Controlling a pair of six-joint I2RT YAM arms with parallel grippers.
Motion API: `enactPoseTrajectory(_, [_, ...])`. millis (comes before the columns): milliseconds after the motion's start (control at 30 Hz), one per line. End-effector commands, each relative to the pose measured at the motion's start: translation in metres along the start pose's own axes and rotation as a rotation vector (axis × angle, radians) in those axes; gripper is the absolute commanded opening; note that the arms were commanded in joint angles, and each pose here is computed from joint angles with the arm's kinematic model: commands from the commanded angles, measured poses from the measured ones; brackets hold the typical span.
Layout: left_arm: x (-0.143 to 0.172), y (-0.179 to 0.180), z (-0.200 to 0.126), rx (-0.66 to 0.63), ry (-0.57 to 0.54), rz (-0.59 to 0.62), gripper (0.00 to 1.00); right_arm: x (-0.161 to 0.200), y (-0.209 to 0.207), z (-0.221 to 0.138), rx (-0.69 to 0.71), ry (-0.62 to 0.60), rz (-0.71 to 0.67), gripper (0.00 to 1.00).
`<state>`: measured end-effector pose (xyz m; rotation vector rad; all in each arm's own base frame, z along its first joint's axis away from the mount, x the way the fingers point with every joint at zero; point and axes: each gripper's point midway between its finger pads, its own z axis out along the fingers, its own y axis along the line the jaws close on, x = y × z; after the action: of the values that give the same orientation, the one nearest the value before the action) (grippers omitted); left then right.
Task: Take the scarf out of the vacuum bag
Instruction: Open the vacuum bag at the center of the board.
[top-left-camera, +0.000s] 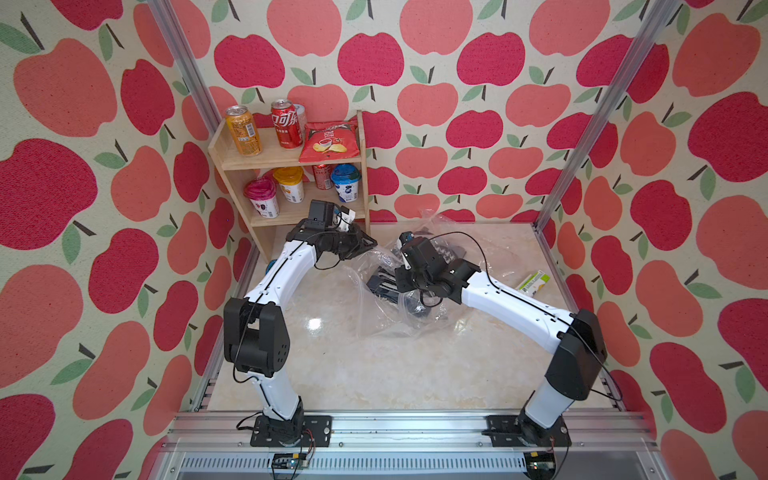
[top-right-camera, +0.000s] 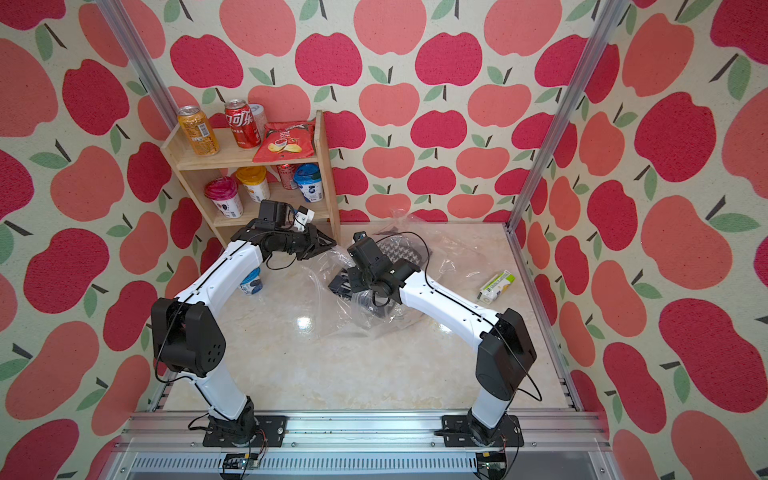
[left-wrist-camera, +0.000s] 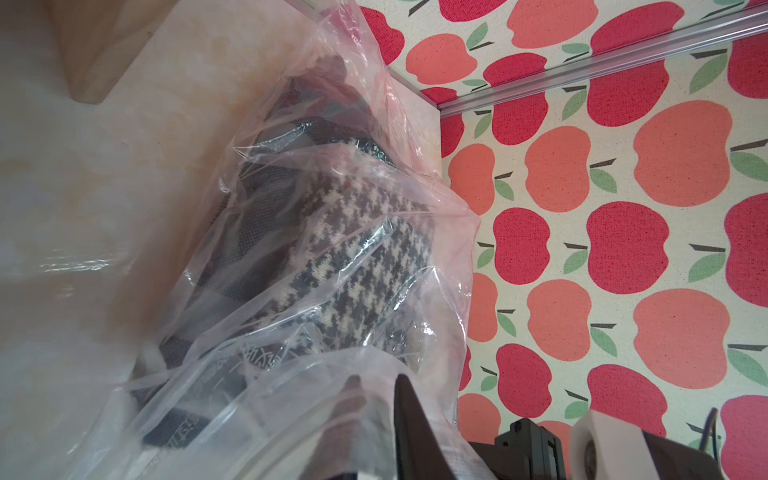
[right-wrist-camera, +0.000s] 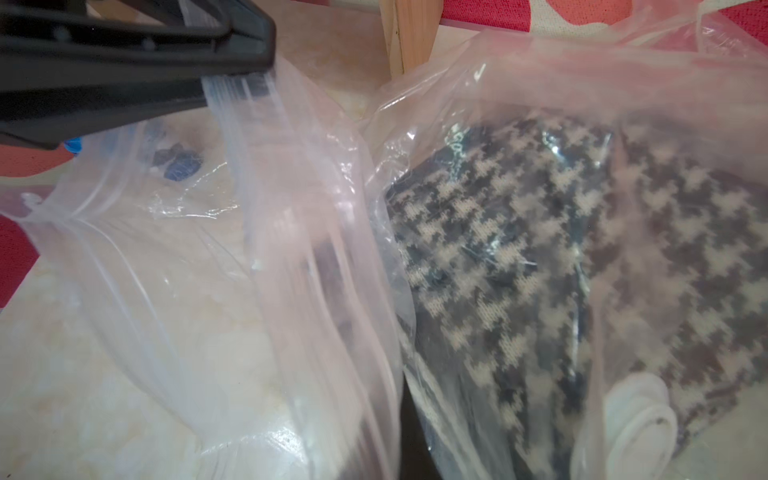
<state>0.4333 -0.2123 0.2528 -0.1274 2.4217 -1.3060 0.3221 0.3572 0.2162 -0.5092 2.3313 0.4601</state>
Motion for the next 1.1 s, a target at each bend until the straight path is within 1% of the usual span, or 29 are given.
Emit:
enactPoseTrajectory(0, [-0.003,-0.016,-0.018,0.050,-0.031,0.066,0.28,-0.013,0.011,-0.007,-0.094,-0.030,0.070,0.02])
enactPoseTrajectory(33, [0.004,-0.018,-0.022,0.058,-0.023,0.071,0.32,-0.013,0.011,-0.007,-0.098,-0.031,0.071,0.02])
enactPoseTrajectory(100, [0.019,-0.025,-0.032,0.076,-0.016,0.083,0.45,-0.014,0.012,-0.006,-0.103,-0.028,0.074,0.01])
enactPoseTrajectory(167, [0.036,-0.032,-0.045,0.088,-0.017,0.099,0.55,-0.014,0.012,-0.005,-0.104,-0.024,0.074,0.00])
enactPoseTrajectory(200, [0.046,-0.035,-0.052,0.086,-0.021,0.110,0.62,-0.014,0.011,-0.005,-0.103,-0.022,0.077,0.00])
enactPoseTrajectory(267, [0.064,-0.039,-0.065,0.078,-0.031,0.127,0.73,-0.013,0.010,-0.004,-0.098,-0.017,0.080,0.00])
enactPoseTrajectory(333, [0.085,-0.040,-0.077,0.067,-0.044,0.133,0.81,-0.009,0.008,-0.002,-0.092,-0.008,0.084,0.00])
enactPoseTrajectory(400, [0.106,-0.042,-0.085,0.067,-0.051,0.145,0.85,-0.007,0.007,-0.003,-0.092,-0.006,0.090,0.00])
enactPoseTrajectory(500, [0.138,-0.040,-0.088,0.055,-0.053,0.155,0.85,-0.005,0.006,-0.008,-0.100,-0.018,0.094,0.00])
enactPoseTrajectory(567, [0.157,-0.036,-0.086,0.056,-0.054,0.147,0.83,-0.003,0.005,-0.012,-0.102,-0.024,0.090,0.00])
enactPoseTrajectory(667, [0.178,-0.019,-0.073,0.043,-0.049,0.122,0.77,-0.002,0.006,-0.019,-0.123,-0.036,0.082,0.00])
enactPoseTrajectory(733, [0.187,-0.010,-0.062,0.046,-0.030,0.105,0.76,0.000,0.006,-0.024,-0.130,-0.040,0.082,0.00])
enactPoseTrajectory(833, [0.192,-0.004,-0.049,0.025,-0.010,0.104,0.75,0.003,0.002,-0.029,-0.123,-0.047,0.076,0.00])
enactPoseTrajectory(933, [0.192,0.002,-0.038,-0.007,-0.015,0.110,0.73,0.007,-0.003,-0.035,-0.106,-0.050,0.063,0.00])
enactPoseTrajectory(1067, [0.189,0.008,-0.019,-0.021,0.004,0.086,0.70,0.011,-0.009,-0.042,-0.081,-0.046,0.043,0.00])
